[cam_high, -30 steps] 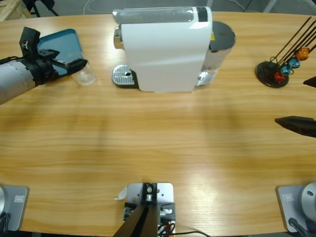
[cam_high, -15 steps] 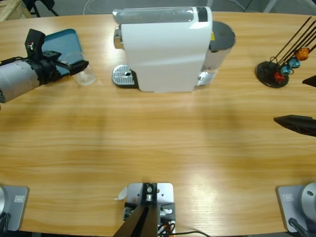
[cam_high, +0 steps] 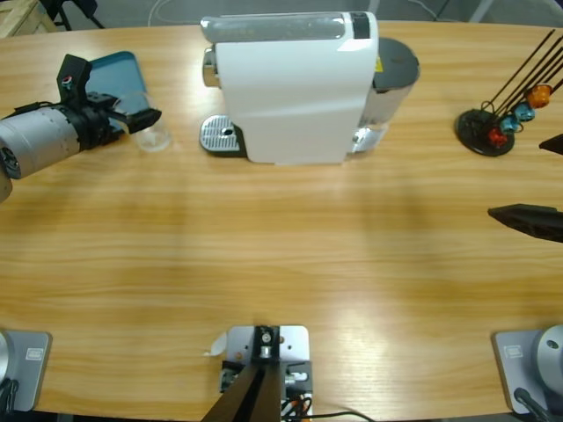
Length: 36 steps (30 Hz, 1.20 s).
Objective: Pour coffee
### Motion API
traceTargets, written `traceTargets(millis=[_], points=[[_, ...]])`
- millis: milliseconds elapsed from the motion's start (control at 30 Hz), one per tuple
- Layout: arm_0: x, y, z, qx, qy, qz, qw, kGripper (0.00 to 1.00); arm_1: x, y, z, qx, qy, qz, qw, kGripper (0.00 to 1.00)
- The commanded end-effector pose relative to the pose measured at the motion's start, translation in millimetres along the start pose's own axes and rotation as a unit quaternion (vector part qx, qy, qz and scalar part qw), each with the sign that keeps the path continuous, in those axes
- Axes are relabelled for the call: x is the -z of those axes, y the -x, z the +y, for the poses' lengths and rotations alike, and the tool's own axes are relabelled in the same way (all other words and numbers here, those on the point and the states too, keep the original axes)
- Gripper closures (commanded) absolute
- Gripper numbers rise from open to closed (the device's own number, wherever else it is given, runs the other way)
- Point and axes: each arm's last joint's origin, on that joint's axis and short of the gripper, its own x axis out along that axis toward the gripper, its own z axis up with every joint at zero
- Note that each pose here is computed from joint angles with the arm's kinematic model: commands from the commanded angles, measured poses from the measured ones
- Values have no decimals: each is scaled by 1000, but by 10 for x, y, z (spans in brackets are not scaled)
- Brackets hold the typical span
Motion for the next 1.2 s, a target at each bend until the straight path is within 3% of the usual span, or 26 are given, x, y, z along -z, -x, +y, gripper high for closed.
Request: traceTargets(millis=[33,267,300,333,367,400,433,533,633,700,800,933,1200], points=[[88,-60,10,6,-9,13,1000,515,58,-127,1,9,-4,27,1000,0],[203,27,4,23,-16,28,999,520,57,-131,-5,11,-5,28,1000,0],[208,55,3,27,-17,27,999,588,57,-131,-5,11,-5,28,1000,0],[201,94,0,35,-25,23,999,751,58,-132,-5,12,-5,28,1000,0],[175,169,0,45,-40,12,998,786,57,-131,-5,12,-5,28,1000,0],[144,234,4,49,-48,0,998,932,58,-132,-5,12,-5,28,1000,0],[103,310,10,54,-60,-15,997,1000,59,-130,-6,12,-5,28,1000,0],[-23,492,41,61,-78,-59,993,1000,64,-124,-8,13,-5,27,1000,0],[-91,509,53,136,-80,-72,985,1000,67,-116,-11,14,-6,25,1000,0],[-118,489,55,200,-88,-65,974,1000,72,-114,-11,14,-6,25,1000,0],[-159,437,42,224,-121,-51,966,1000,72,-115,-11,14,-6,25,1000,0],[-334,310,43,230,-151,-29,961,1000,71,-114,-12,14,-6,24,1000,0],[-474,-85,29,238,-171,-21,956,1000,80,-103,-15,14,-7,22,1000,0]])
